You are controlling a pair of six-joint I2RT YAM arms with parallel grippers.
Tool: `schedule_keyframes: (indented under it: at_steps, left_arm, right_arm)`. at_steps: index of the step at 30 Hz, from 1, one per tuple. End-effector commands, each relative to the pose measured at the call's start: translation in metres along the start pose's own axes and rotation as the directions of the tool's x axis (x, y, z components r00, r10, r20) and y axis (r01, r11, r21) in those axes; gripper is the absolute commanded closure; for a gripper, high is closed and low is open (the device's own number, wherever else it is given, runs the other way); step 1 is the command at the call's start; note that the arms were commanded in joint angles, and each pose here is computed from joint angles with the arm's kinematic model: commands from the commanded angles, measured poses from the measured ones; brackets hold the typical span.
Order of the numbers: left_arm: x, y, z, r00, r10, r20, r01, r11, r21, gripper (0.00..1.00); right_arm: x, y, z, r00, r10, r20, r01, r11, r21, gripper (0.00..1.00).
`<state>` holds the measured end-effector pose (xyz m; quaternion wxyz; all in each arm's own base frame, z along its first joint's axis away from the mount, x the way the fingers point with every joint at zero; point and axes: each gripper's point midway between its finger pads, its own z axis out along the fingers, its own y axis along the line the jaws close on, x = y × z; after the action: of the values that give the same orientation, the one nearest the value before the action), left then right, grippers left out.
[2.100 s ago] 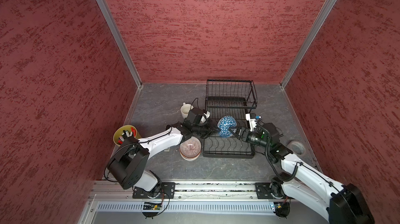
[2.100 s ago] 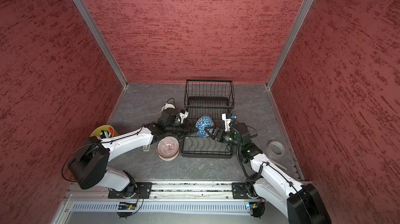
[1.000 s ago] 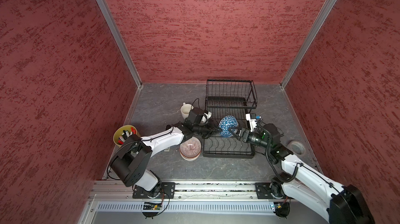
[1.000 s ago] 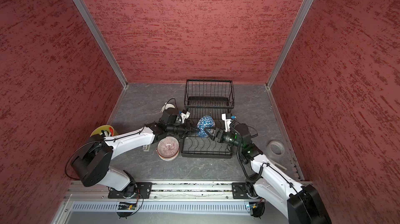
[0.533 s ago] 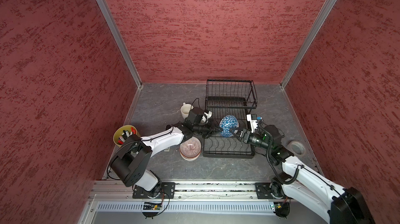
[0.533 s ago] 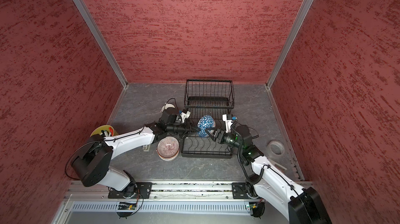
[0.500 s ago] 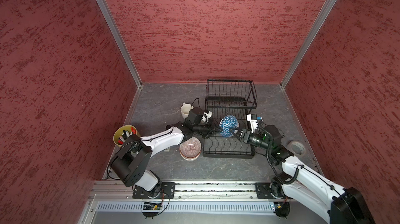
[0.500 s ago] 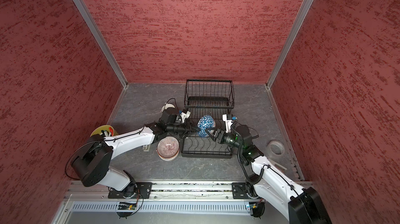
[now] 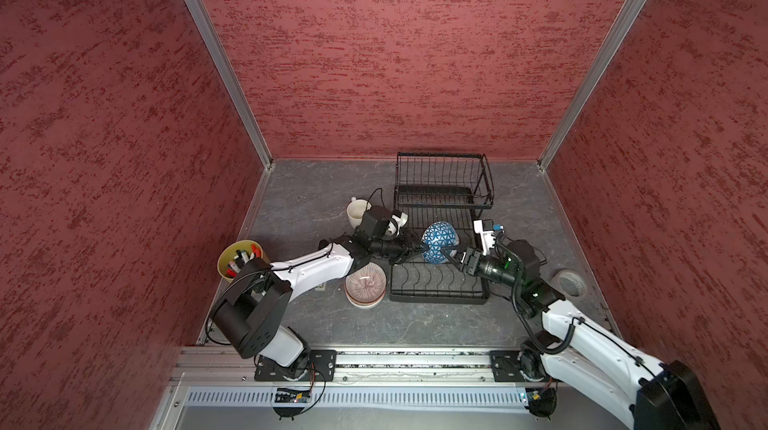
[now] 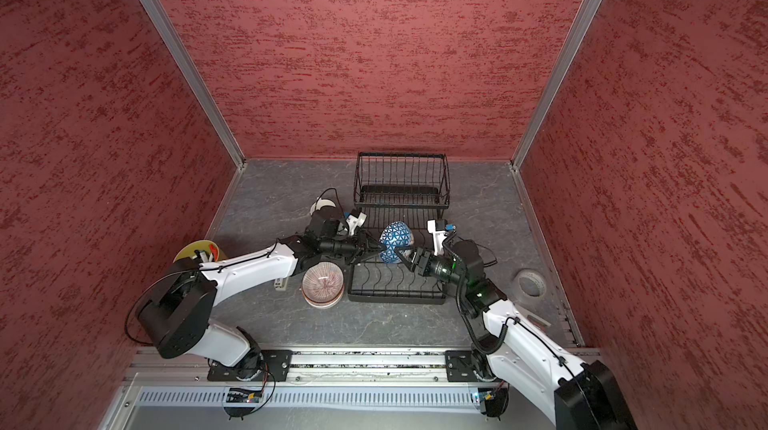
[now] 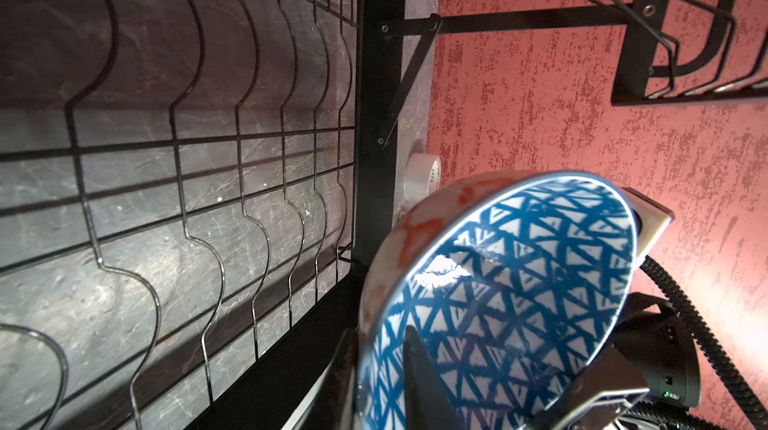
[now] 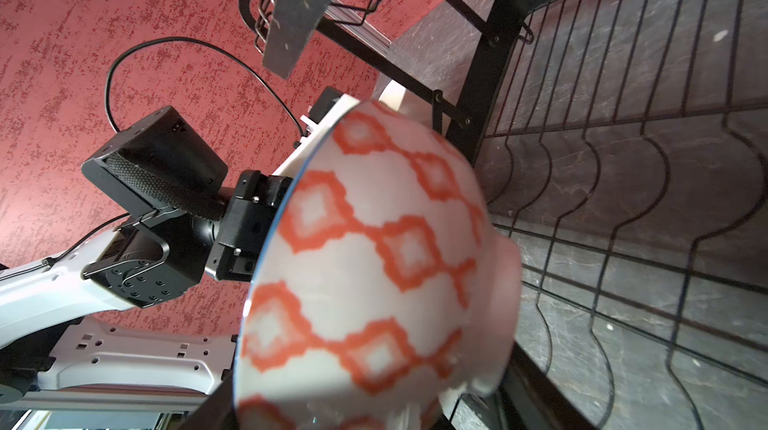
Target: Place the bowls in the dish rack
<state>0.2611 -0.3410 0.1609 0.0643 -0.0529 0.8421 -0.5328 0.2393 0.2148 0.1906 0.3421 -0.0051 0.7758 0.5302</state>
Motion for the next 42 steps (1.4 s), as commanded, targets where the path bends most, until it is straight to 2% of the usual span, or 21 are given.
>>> schedule_keyframes:
  at_steps: [1,7,13,22,27,32,37,42]
  left_arm:
    - [-0.003,-0.013,0.000,0.999,0.038,0.001,-0.038,0.999,0.038,0.71]
    - [-0.003,-0.010,-0.001,0.999,0.040,0.005,-0.040,0.999,0.027,0.54]
    - [-0.005,-0.009,-0.005,0.999,0.045,0.017,-0.046,0.999,0.013,0.43]
    - [-0.010,-0.009,-0.024,0.990,0.125,0.070,-0.118,0.989,-0.093,0.35]
    - [-0.012,-0.018,-0.049,0.963,0.233,0.136,-0.213,0.966,-0.150,0.25]
    - [-0.013,-0.025,-0.081,0.918,0.337,0.208,-0.291,0.931,-0.221,0.11]
    - [-0.015,-0.020,-0.113,0.874,0.396,0.282,-0.306,0.899,-0.314,0.01]
    - [-0.017,-0.011,-0.136,0.858,0.387,0.338,-0.277,0.903,-0.330,0.00]
  right_arm:
    - [-0.016,0.014,-0.002,0.997,-0.047,0.053,0.047,0.999,-0.014,0.41]
    - [-0.018,0.006,-0.003,0.996,-0.055,0.064,0.053,0.998,0.036,0.42]
    - [-0.022,-0.003,-0.004,0.995,-0.086,0.056,0.079,0.991,0.112,0.42]
    - [-0.030,-0.011,-0.005,0.986,-0.169,-0.003,0.165,0.957,0.237,0.42]
    - [-0.032,-0.014,-0.004,0.979,-0.198,-0.045,0.203,0.938,0.280,0.42]
    - [-0.032,-0.016,-0.004,0.972,-0.222,-0.078,0.235,0.917,0.323,0.43]
    - [-0.030,-0.018,-0.001,0.963,-0.244,-0.119,0.270,0.893,0.360,0.43]
    - [-0.027,-0.017,0.006,0.942,-0.280,-0.183,0.331,0.856,0.396,0.43]
